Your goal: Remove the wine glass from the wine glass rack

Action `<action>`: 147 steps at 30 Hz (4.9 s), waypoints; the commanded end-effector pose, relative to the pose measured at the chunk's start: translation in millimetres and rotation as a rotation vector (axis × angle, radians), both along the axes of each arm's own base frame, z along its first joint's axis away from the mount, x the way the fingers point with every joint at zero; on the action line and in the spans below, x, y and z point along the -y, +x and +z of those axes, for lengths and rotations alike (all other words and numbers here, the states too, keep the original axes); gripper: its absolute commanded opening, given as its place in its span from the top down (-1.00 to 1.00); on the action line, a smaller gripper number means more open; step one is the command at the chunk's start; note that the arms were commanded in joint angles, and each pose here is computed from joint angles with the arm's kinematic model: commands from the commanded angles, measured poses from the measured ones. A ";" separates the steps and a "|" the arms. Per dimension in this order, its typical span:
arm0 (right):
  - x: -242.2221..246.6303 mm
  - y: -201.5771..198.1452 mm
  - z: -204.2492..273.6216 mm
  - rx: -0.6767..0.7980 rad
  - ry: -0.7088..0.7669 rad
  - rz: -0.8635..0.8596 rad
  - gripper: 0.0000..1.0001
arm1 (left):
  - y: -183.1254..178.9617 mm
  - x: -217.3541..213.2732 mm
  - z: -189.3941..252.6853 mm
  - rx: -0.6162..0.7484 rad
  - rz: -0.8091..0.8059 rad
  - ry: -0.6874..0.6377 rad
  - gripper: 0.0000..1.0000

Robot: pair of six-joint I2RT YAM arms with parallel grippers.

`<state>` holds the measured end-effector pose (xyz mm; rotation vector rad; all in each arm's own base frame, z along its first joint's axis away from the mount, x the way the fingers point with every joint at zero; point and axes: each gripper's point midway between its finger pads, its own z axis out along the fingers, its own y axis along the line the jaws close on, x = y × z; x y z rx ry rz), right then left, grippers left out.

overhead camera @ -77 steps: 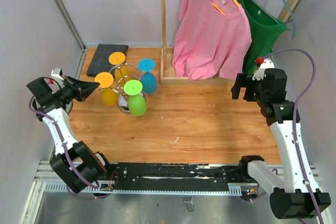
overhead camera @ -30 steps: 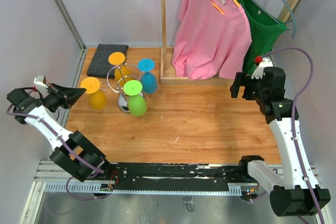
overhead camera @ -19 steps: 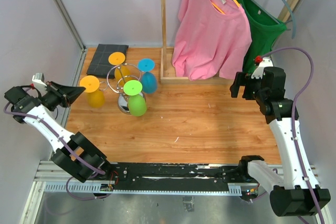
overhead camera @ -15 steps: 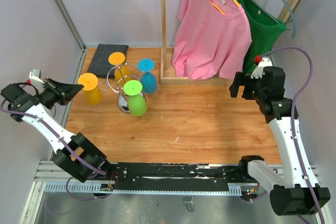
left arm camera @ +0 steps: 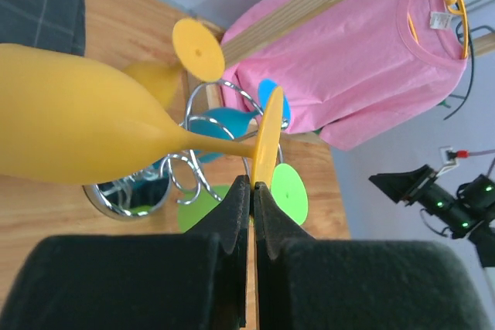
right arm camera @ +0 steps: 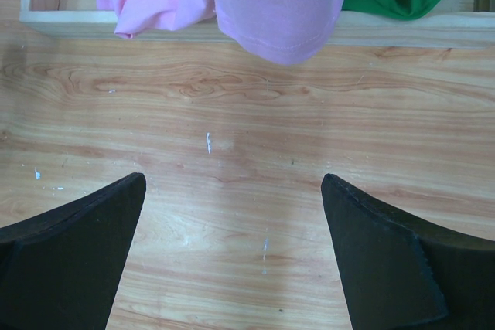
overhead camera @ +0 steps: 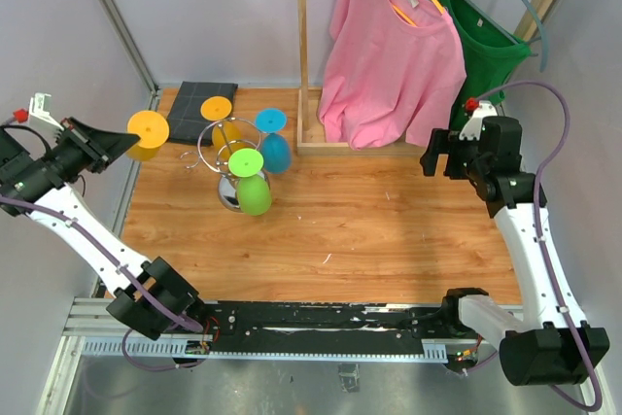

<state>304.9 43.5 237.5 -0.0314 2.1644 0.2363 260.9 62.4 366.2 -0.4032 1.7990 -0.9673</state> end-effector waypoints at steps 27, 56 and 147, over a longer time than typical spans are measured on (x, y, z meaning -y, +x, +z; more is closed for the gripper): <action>-4.1 -4.5 89.1 0.158 -0.055 0.075 -0.97 | 57.0 217.9 160.0 0.848 -0.360 0.942 1.00; -41.0 -47.2 189.2 0.096 0.116 0.226 -0.97 | 8.9 398.6 1.9 1.587 -0.434 1.765 0.99; -12.1 -89.9 16.9 -0.332 -0.253 0.234 0.99 | -40.0 394.7 -11.7 1.385 -0.584 1.475 -0.98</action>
